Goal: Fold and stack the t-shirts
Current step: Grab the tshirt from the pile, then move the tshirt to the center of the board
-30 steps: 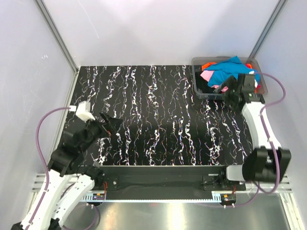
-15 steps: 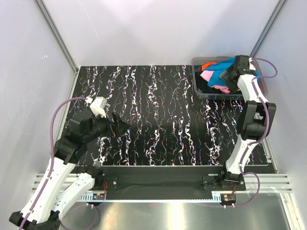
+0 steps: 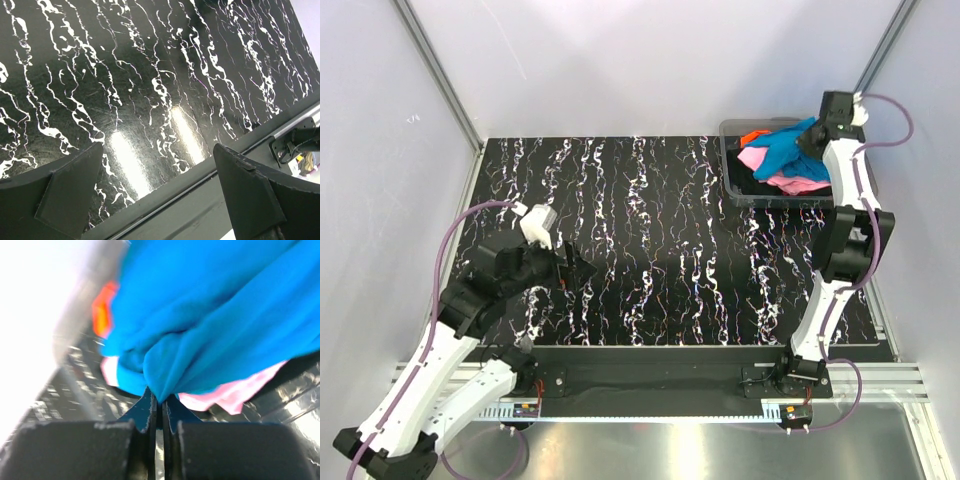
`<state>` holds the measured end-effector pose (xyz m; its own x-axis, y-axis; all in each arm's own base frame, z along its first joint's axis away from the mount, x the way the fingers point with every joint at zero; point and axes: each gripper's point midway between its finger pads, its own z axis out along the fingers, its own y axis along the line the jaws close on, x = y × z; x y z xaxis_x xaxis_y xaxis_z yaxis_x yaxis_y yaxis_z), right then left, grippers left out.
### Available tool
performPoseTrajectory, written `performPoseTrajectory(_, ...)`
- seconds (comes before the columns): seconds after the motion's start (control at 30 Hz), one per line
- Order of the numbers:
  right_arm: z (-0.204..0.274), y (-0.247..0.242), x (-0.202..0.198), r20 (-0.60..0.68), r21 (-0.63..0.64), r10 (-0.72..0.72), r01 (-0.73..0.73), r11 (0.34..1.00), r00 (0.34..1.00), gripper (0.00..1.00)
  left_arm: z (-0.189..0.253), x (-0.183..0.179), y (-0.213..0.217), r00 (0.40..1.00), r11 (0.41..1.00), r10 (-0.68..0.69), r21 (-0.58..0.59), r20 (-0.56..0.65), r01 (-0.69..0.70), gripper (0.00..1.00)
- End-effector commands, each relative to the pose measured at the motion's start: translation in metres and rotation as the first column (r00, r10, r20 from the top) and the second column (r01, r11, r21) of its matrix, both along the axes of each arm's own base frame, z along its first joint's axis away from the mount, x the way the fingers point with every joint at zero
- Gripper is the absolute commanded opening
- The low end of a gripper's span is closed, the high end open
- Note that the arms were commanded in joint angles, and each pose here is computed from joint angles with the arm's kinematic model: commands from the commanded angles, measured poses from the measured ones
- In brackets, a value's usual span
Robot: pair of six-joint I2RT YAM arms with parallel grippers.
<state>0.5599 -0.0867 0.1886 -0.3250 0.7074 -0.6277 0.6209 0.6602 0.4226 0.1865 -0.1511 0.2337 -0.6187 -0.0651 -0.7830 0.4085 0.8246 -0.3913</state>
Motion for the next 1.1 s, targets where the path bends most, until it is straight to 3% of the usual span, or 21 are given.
performPoseTrajectory(0.0,0.132,0.000,0.001,0.242,-0.088,0.043,-0.022,0.996,0.969,0.00,0.027,0.005,-0.004,0.996,1.000,-0.020,-0.008,0.082,0.021,0.99)
performPoseTrajectory(0.03,0.181,0.001,-0.002,0.330,-0.107,0.051,-0.016,0.994,0.942,0.00,0.028,0.004,-0.005,0.997,1.000,-0.024,-0.015,0.077,0.025,0.99)
performPoseTrajectory(0.1,0.218,0.006,-0.014,0.374,-0.115,0.066,-0.025,0.993,0.925,0.00,0.031,0.001,-0.009,0.997,0.999,-0.038,-0.032,0.069,0.040,0.99)
performPoseTrajectory(0.13,0.263,0.013,-0.026,0.462,-0.126,0.092,-0.038,0.991,0.882,0.00,0.032,0.001,-0.010,0.997,0.998,-0.040,-0.040,0.066,0.043,0.99)
performPoseTrajectory(0.3,0.357,0.059,-0.079,0.644,-0.100,0.198,-0.175,0.979,0.739,0.00,0.048,0.000,-0.015,0.999,0.995,-0.023,-0.095,0.045,0.028,0.99)
performPoseTrajectory(0.47,0.388,0.161,-0.139,0.697,-0.087,0.435,-0.534,0.841,0.571,0.00,0.073,0.003,-0.016,0.998,0.990,0.002,-0.144,0.059,0.006,0.99)
performPoseTrajectory(0.5,0.398,0.197,-0.170,0.706,-0.123,0.505,-0.616,0.778,0.497,0.00,0.081,0.005,-0.016,0.997,0.988,0.015,-0.155,0.069,-0.004,0.99)
performPoseTrajectory(0.53,0.373,0.218,-0.171,0.665,-0.092,0.547,-0.672,0.735,0.508,0.00,0.085,0.004,-0.016,0.998,0.985,0.024,-0.172,0.066,-0.012,0.99)
performPoseTrajectory(0.57,0.367,0.234,-0.181,0.663,-0.094,0.579,-0.715,0.693,0.474,0.00,0.090,0.004,-0.016,0.997,0.983,0.031,-0.184,0.069,-0.018,0.99)
performPoseTrajectory(0.6,0.375,0.251,-0.218,0.687,-0.102,0.608,-0.776,0.623,0.398,0.00,0.092,0.004,-0.015,0.997,0.981,0.036,-0.190,0.071,-0.022,0.99)
performPoseTrajectory(0.63,0.313,0.275,-0.215,0.620,0.022,0.646,-0.833,0.553,0.445,0.00,0.094,0.003,-0.014,0.997,0.979,0.045,-0.200,0.069,-0.031,0.99)
performPoseTrajectory(0.67,0.307,0.285,-0.222,0.656,0.017,0.648,-0.866,0.500,0.387,0.07,0.093,0.003,-0.013,0.997,0.978,0.056,-0.203,0.062,-0.042,0.99)
performPoseTrajectory(0.7,0.299,0.293,-0.256,0.676,0.091,0.639,-0.902,0.422,0.367,0.23,0.095,0.003,-0.011,0.995,0.976,0.075,-0.207,0.059,-0.061,0.99)
performPoseTrajectory(0.73,0.222,0.299,-0.253,0.581,0.267,0.658,-0.875,0.403,0.480,0.40,0.095,0.003,-0.011,0.995,0.975,0.085,-0.212,0.043,-0.074,0.99)
performPoseTrajectory(0.77,0.196,0.301,-0.265,0.548,0.346,0.664,-0.861,0.373,0.508,0.58,0.092,0.005,-0.009,0.995,0.975,0.096,-0.205,0.031,-0.088,0.99)
performPoseTrajectory(0.8,0.147,0.303,-0.289,0.484,0.442,0.700,-0.837,0.322,0.525,0.62,0.087,0.010,-0.005,0.991,0.974,0.133,-0.186,0.017,-0.128,0.99)
performPoseTrajectory(0.87,0.112,0.299,-0.312,0.435,0.498,0.717,-0.809,0.311,0.544,0.72,0.060,0.019,0.001,0.977,0.973,0.196,-0.107,-0.080,-0.203,0.99)
performPoseTrajectory(0.9,0.108,0.293,-0.326,0.445,0.464,0.715,-0.822,0.330,0.539,0.75,0.048,0.025,0.005,0.965,0.968,0.236,-0.065,-0.111,-0.244,0.99)
performPoseTrajectory(0.97,0.068,0.284,-0.343,0.362,0.507,0.720,-0.773,0.380,0.592,0.79,0.015,0.031,-0.001,0.939,0.965,0.257,-0.002,-0.230,-0.264,0.99)
performPoseTrajectory(1.07,0.031,0.267,-0.356,0.223,0.532,0.708,-0.692,0.488,0.670,0.80,-0.014,0.024,-0.029,0.900,0.979,0.169,-0.034,-0.401,-0.199,0.97)
